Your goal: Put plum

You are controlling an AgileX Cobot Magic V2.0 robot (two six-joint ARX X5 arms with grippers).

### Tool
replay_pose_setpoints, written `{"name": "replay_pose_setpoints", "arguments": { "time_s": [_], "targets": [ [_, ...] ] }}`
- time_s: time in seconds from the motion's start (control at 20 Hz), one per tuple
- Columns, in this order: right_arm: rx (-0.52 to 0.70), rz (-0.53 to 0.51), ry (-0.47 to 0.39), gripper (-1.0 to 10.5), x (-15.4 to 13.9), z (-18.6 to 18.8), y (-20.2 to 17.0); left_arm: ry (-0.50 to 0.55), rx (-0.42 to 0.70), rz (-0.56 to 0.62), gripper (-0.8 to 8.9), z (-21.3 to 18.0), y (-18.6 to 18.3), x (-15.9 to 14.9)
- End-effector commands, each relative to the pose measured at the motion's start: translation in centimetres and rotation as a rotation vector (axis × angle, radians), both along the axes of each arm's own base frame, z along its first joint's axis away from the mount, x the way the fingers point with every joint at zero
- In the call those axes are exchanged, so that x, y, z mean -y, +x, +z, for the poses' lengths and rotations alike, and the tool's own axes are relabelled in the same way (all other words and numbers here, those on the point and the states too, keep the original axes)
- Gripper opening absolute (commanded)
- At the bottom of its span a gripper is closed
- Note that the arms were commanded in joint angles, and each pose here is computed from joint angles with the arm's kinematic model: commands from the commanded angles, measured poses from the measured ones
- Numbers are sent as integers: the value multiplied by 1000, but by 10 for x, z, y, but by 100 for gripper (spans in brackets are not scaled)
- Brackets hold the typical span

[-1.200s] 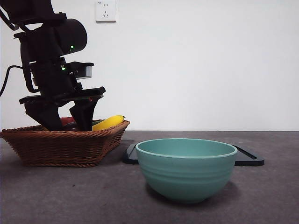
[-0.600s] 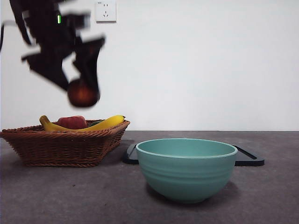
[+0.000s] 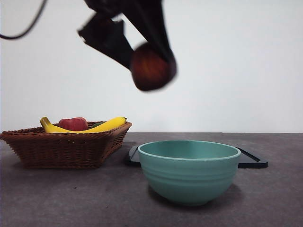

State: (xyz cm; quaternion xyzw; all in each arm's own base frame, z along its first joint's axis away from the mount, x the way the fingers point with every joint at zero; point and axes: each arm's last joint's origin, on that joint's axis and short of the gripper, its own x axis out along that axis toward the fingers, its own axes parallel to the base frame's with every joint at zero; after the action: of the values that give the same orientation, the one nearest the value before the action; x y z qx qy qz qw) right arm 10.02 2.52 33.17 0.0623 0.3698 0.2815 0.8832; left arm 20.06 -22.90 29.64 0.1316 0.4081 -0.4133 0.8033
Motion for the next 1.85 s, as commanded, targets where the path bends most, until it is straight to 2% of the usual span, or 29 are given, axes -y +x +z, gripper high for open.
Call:
{"name": "replay_pose_setpoints", "arguments": {
  "time_s": [0.05, 0.45, 0.85, 1.0, 1.15, 1.5, 1.65, 1.85],
  "targets": [
    [28, 9, -1, 437, 0, 6, 0, 34, -10, -66, 245, -14, -1, 21],
    [28, 9, -1, 437, 0, 6, 0, 139, -56, -167, 244, -69, 2, 61],
    [28, 9, -1, 437, 0, 6, 0, 236, -69, -190, 246, -101, 8, 70],
    [28, 9, -1, 437, 0, 6, 0, 231, -54, -205, 252, -102, 8, 72],
    [29, 9, -1, 437, 0, 6, 0, 231, -54, -206, 378, -102, 8, 72],
    [29, 9, -1, 437, 0, 6, 0, 224, -51, -202, 388, -98, 8, 72],
    [29, 9, -1, 437, 0, 6, 0, 181, -15, -199, 388, -79, 9, 73],
    [29, 9, -1, 437, 0, 6, 0, 74, 61, -162, 388, -35, 7, 62]
  ]
}}
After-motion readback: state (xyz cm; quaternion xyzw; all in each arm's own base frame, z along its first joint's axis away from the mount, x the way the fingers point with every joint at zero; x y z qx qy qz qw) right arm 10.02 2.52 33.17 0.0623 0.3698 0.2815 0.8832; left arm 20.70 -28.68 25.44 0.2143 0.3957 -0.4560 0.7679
